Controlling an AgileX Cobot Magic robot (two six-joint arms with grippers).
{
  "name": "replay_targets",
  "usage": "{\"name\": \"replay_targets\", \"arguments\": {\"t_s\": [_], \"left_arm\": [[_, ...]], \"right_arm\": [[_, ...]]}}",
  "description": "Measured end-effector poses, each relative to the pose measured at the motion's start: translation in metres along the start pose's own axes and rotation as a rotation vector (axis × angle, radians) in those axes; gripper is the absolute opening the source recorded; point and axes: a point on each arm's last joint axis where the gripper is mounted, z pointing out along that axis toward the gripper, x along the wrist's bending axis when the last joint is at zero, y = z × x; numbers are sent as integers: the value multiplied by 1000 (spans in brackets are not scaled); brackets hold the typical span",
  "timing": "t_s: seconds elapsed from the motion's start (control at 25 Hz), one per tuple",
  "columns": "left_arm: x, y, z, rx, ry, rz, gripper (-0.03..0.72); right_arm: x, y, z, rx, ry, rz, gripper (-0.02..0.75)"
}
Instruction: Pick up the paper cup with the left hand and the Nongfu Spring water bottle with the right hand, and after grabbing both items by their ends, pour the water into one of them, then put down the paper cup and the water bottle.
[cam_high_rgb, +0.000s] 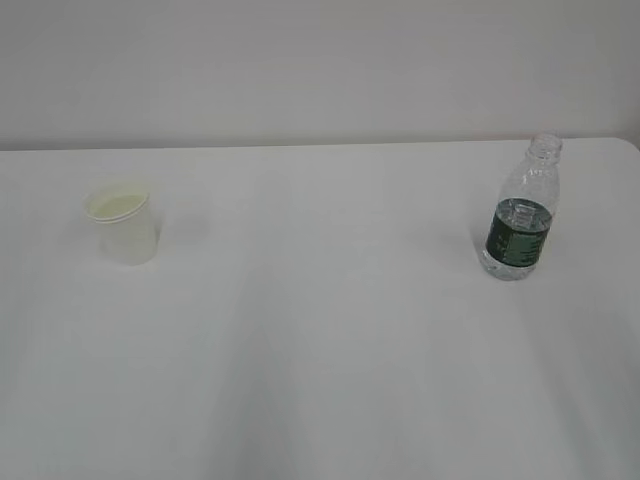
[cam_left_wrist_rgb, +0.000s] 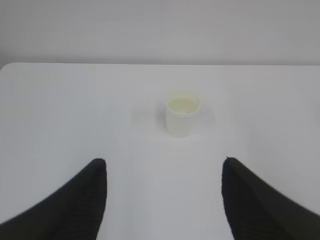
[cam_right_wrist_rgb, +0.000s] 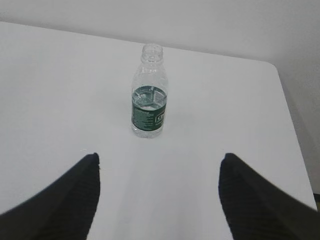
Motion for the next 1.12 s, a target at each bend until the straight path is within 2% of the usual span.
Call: {"name": "replay_targets", "arguments": {"t_s": [0.64, 0.76, 0.96, 1.12], "left_arm": [[-2, -18, -7, 173, -22, -24, 503], [-2, -19, -7, 184, -20, -23, 497], [-1, -22, -7, 221, -16, 0, 493], [-3, -26, -8, 267, -70, 52, 484]], "right_arm": [[-3, -11, -19, 70, -19, 20, 523], [-5, -13, -19, 91, -46, 27, 522], [-7, -16, -20, 123, -68, 52, 521], [-7, -25, -21, 216, -74, 69, 521]]}}
